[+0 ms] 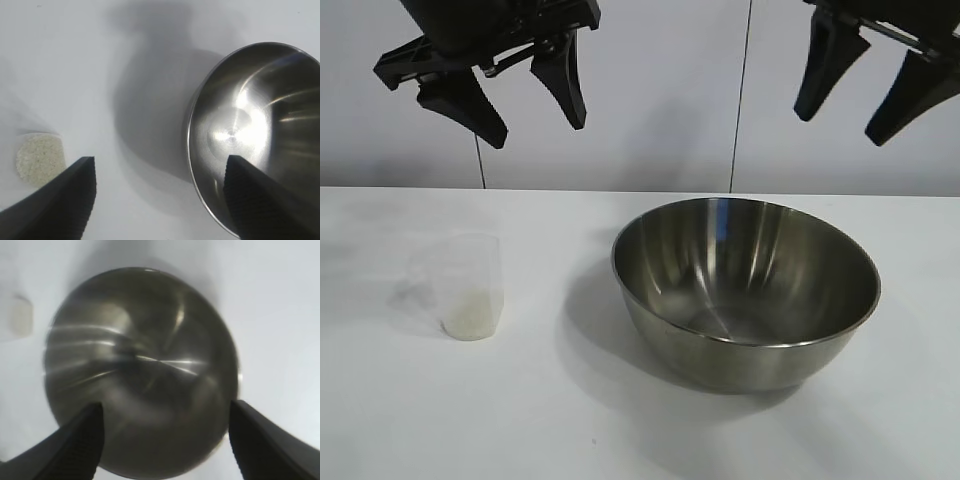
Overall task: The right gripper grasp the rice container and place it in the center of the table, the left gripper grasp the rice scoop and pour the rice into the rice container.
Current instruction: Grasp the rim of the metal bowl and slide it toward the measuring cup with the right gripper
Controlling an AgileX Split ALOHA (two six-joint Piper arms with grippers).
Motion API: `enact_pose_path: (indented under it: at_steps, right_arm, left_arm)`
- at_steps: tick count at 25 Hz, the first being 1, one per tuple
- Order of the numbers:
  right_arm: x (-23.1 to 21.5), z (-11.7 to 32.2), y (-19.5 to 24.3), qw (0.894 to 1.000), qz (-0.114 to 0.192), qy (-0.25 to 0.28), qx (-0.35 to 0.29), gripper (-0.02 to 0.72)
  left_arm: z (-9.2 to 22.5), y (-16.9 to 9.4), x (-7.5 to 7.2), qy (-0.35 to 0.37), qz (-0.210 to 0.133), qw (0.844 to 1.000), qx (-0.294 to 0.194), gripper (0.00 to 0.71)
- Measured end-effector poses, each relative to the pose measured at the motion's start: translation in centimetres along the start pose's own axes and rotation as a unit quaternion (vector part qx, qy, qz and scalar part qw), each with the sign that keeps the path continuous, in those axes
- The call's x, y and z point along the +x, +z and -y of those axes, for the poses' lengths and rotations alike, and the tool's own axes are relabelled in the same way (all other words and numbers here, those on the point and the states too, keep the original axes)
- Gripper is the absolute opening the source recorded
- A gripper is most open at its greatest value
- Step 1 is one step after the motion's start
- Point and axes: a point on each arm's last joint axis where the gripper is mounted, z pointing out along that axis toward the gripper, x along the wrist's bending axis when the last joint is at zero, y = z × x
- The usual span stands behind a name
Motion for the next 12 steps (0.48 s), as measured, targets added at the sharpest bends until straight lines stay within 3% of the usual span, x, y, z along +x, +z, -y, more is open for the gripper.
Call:
enact_pose_path:
  at_steps: [3, 9, 12]
  right_arm:
    - [-0.6, 0.6, 0.6, 1.0, 0.024, -0.004, 0.015, 0.487]
    - [-1.6, 2.8, 5.1, 0.995, 0.028, 0.009, 0.091, 0.487]
    - [-2.1, 3.4, 7.0, 0.995, 0.032, 0.014, 0.089, 0.487]
  left_arm:
    - [0.0, 0.0, 0.0, 0.0, 0.0, 1.0, 0.0, 0.521]
    - [0.0, 0.0, 0.0, 0.0, 0.0, 1.0, 0.0, 0.521]
    - [0.0, 0.0, 0.0, 0.0, 0.0, 1.0, 0.0, 0.521]
